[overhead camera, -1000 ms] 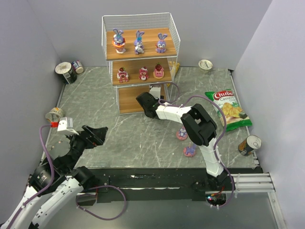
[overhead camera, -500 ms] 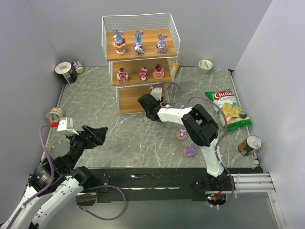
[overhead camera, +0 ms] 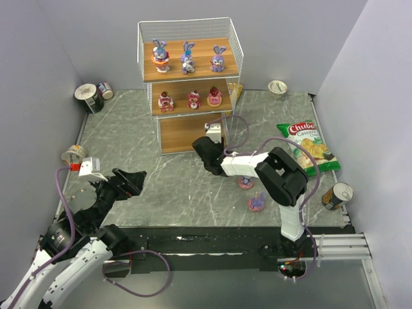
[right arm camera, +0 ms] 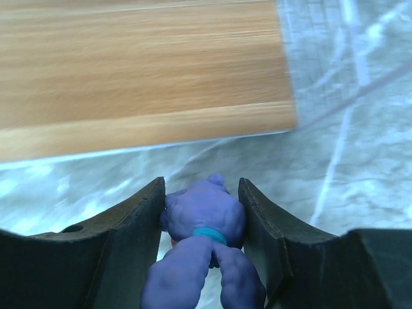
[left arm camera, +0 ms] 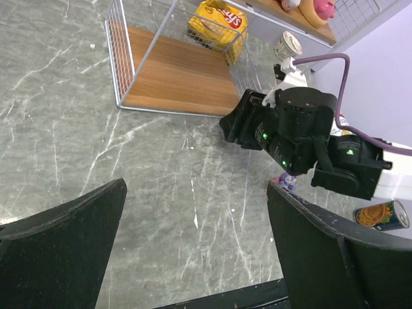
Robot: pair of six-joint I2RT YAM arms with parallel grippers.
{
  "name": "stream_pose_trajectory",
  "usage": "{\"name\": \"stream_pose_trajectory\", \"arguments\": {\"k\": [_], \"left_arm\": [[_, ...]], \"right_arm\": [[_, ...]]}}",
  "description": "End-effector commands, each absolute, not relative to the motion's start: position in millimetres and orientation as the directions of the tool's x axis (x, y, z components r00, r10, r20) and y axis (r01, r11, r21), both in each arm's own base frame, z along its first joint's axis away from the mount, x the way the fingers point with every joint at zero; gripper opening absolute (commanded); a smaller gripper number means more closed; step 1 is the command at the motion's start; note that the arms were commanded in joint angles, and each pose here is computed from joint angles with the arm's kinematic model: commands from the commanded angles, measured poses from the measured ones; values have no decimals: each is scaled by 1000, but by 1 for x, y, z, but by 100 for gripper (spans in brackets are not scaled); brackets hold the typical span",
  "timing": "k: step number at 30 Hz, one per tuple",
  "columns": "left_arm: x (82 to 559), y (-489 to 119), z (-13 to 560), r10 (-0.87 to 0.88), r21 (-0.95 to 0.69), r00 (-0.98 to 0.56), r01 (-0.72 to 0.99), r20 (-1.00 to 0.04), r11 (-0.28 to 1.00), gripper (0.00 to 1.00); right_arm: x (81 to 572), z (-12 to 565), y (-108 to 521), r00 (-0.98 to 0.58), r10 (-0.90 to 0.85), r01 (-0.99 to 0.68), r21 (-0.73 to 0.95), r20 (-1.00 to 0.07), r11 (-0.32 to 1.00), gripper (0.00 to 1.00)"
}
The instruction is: Place and organize the plastic toys onto the shelf
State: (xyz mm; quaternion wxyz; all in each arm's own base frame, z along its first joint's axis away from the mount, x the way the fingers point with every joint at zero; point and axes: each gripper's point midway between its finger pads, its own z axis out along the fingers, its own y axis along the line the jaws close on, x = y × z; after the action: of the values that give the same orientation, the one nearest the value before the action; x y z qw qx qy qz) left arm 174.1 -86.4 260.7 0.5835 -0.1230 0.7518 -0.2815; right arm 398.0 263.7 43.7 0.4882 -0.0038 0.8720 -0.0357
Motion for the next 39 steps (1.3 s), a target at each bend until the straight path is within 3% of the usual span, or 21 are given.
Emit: {"name": "stream_pose_trajectory", "arguments": {"k": [1, 14, 23, 30, 39], "left_arm": [[176, -89, 268, -530, -582, -279, 155, -801, 798, 96], [178, -95, 265, -511, -571, -299, 161, -806, 805, 96], [180, -97, 264, -502, -566, -310, 161, -807, 809, 96], [190, -104, 259, -500, -564, -346, 113, -794, 818, 96], [223, -159, 248, -598, -695, -394, 172, -698, 698, 96]], "right_arm": [[385, 73, 288, -510, -25, -56, 4, -860, 998, 29], [352, 40, 297, -602, -127, -203, -2, -789, 979, 48], [344, 42, 297, -602, -147, -230, -7, -785, 973, 80], [324, 71, 299, -564, -136, -272, 28, -815, 962, 98], [264, 122, 277, -584, -6, -230, 158, -812, 960, 100]]}}
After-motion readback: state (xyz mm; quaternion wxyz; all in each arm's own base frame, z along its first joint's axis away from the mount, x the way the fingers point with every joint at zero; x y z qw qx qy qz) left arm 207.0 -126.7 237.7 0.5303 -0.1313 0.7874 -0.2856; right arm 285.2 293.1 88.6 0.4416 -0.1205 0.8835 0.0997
